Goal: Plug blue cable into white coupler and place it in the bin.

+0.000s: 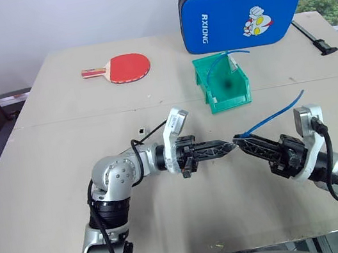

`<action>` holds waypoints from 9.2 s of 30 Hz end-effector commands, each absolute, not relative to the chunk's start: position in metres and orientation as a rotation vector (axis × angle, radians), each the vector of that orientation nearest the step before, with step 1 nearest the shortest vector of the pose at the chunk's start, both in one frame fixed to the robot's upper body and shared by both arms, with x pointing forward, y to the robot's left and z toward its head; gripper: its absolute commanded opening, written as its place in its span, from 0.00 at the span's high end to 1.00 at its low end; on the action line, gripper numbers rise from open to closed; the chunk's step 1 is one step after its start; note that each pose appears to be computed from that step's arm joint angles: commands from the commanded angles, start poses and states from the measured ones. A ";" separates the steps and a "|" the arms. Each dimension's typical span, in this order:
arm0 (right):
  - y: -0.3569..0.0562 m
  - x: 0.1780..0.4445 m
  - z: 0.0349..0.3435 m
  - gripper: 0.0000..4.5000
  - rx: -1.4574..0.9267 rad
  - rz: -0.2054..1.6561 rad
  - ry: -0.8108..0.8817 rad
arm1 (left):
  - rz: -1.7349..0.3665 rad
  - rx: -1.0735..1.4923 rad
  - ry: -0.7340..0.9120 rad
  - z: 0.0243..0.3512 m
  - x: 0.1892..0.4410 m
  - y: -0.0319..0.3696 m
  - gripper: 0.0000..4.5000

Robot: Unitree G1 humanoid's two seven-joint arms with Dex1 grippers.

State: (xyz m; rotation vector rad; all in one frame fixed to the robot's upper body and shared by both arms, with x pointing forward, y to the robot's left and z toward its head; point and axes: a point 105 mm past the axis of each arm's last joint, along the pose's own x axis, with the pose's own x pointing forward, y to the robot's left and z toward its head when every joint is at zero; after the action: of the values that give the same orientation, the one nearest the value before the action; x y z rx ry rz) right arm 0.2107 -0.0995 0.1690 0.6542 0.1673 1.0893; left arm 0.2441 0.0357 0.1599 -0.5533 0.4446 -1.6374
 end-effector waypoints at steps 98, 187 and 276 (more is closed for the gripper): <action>-0.020 0.308 0.193 1.00 -0.211 0.934 -0.326 | -0.569 0.283 -0.300 0.154 0.316 0.065 0.94; -0.021 0.311 0.161 1.00 -0.289 0.869 -0.150 | -0.605 0.294 -0.283 0.154 0.310 0.054 0.94; -0.029 0.336 0.187 1.00 -0.275 0.796 -0.143 | -0.603 0.241 -0.260 0.151 0.316 0.062 0.94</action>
State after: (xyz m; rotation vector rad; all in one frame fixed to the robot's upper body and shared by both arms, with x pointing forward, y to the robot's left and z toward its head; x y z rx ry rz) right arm 0.3287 -0.0128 0.1640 -0.2650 -0.0667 0.8605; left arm 0.3250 0.0684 0.1251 0.2620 -0.1492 -0.5711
